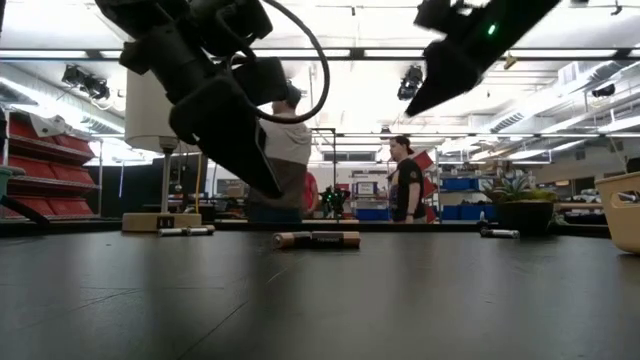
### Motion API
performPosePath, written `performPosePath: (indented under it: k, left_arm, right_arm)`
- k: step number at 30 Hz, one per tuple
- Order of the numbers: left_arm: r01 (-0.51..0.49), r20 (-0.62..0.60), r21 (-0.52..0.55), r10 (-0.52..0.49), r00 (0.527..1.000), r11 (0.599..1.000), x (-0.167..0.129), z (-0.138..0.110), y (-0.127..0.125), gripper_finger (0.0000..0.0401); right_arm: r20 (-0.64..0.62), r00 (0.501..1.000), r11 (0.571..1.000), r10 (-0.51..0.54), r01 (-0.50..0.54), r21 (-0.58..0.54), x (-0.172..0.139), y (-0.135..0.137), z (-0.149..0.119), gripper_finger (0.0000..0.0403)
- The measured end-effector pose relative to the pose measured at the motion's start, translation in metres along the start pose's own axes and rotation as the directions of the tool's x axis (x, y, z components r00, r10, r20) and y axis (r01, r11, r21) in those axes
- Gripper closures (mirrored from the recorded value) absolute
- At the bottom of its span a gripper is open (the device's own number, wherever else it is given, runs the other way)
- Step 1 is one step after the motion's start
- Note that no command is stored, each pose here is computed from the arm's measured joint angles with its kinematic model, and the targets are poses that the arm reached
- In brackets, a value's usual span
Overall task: Sort batteries
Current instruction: Put the black battery into the yellow bin
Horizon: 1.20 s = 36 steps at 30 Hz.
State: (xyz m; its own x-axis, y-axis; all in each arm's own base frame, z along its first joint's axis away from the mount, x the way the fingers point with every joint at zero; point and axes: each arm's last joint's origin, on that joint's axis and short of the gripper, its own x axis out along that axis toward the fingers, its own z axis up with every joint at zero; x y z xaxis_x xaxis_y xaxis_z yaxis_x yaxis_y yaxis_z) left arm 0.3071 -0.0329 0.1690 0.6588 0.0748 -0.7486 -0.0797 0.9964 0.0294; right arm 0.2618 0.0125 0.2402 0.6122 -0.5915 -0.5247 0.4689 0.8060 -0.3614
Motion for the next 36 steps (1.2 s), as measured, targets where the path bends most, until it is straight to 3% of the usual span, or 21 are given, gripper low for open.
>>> performPosePath:
  k: [4, 8, 12, 16, 22, 31, 36]
  left_arm:
    - [0.012, -0.006, -0.076, -0.012, 1.0, 0.997, -0.001, -0.001, -0.005, 0.0199]
    - [0.016, -0.004, -0.151, -0.016, 1.0, 0.988, -0.001, -0.001, -0.007, 0.0199]
    - [0.019, -0.002, -0.196, -0.019, 1.0, 0.98, -0.002, -0.002, -0.01, 0.0199]
    - [0.014, 0.002, -0.231, -0.014, 1.0, 0.973, -0.001, -0.002, -0.013, 0.0199]
    - [-0.005, 0.009, -0.259, 0.007, 1.0, 0.966, -0.001, -0.001, -0.012, 0.0199]
    - [0.017, 0.013, -0.343, -0.013, 1.0, 0.939, 0.022, -0.007, -0.024, 0.0199]
    - [-0.061, 0.015, -0.351, 0.071, 0.997, 0.935, 0.031, -0.008, -0.029, 0.0199]
  right_arm:
    - [0.114, 0.993, 0.999, -0.016, 0.01, 0.05, 0.023, -0.006, -0.018, 0.0322]
    - [0.255, 0.963, 0.983, -0.088, 0.041, 0.181, 0.037, -0.017, -0.036, 0.0331]
    - [0.395, 0.908, 0.959, -0.139, 0.024, 0.282, 0.037, -0.024, -0.053, 0.034]
    - [0.472, 0.874, 0.957, -0.117, -0.027, 0.288, 0.031, -0.02, -0.067, 0.0345]
    - [0.495, 0.869, 0.974, -0.02, -0.094, 0.205, 0.027, -0.011, -0.072, 0.0343]
    - [0.504, 0.863, 0.972, -0.021, -0.099, 0.211, 0.025, -0.01, -0.071, 0.0345]
    - [0.506, 0.862, 0.972, -0.02, -0.102, 0.212, 0.025, -0.009, -0.071, 0.0345]
